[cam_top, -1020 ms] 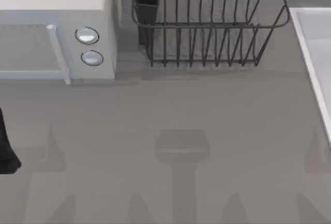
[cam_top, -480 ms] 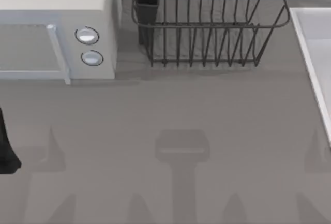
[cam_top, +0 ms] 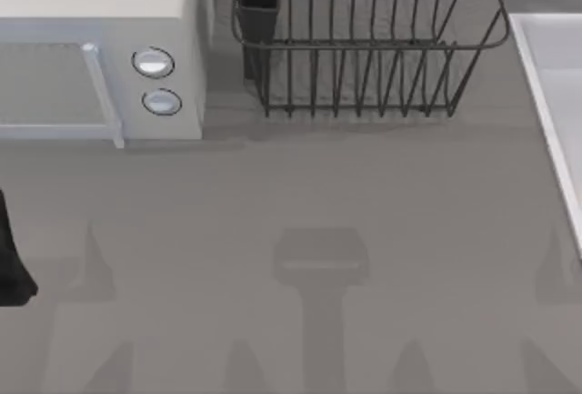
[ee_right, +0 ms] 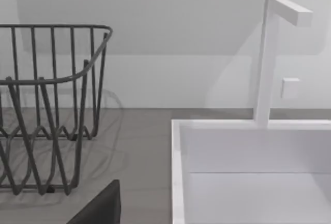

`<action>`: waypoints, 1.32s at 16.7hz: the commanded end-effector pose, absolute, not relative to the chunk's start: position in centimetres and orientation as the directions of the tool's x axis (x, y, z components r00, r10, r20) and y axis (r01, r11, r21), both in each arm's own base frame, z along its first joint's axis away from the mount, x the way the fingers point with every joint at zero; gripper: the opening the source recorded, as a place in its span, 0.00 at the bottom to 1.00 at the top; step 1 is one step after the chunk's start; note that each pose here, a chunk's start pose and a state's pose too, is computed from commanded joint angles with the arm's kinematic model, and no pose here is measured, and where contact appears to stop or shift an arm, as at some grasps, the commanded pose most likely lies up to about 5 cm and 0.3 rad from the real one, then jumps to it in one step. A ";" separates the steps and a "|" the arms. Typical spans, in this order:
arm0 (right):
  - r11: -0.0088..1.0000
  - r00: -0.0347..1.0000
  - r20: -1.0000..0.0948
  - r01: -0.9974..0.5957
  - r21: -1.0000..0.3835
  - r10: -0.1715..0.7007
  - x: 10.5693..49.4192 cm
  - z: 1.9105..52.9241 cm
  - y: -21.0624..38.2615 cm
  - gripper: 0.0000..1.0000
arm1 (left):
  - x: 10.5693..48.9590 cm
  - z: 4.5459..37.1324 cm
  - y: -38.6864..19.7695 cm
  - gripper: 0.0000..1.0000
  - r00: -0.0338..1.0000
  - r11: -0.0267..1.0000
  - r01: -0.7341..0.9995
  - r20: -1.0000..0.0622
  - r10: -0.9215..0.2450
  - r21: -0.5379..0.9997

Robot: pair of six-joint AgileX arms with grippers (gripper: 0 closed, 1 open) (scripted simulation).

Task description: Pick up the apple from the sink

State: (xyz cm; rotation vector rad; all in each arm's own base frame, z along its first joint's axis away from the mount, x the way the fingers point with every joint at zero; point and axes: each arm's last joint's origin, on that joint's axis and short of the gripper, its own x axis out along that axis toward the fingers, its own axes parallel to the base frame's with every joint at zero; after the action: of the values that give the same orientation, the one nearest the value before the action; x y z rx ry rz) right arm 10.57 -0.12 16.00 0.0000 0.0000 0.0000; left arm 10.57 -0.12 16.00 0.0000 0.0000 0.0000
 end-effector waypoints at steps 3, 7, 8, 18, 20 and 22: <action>1.000 1.000 0.000 0.000 0.000 0.000 10.6 16.0 -0.1 1.00 | 10.6 16.0 -0.1 1.00 1.000 1.000 0.000 0.000 0.000 0.000; 1.000 0.999 -0.040 0.008 -0.009 -0.008 10.7 16.9 -0.2 1.00 | 10.6 16.0 -0.1 1.00 1.000 1.000 0.000 0.000 0.000 0.000; 1.000 0.998 -0.066 0.013 -0.014 -0.014 10.8 17.4 -0.3 1.00 | 10.6 16.0 -0.1 1.00 1.000 1.000 0.000 0.000 0.000 0.000; 0.993 0.819 -0.564 0.054 -0.104 -0.104 18.6 26.5 -2.3 1.00 | 10.6 16.0 -0.1 1.00 1.000 1.000 0.000 0.000 0.000 0.000; 0.992 0.731 -0.673 0.050 -0.114 -0.115 22.0 27.6 -3.4 1.00 | 10.6 16.0 -0.1 1.00 1.000 1.000 0.000 0.000 0.000 0.000; 0.992 0.628 -0.769 0.043 -0.117 -0.118 25.8 27.8 -4.7 1.00 | 10.6 16.0 -0.1 1.00 1.000 1.000 0.000 0.000 0.000 0.000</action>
State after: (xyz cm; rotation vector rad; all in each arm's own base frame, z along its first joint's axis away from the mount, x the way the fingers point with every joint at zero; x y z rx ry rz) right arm 25.79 -4.68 27.77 -0.0903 0.8875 -0.0921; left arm 10.57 -0.12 16.00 0.0000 0.0000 0.0000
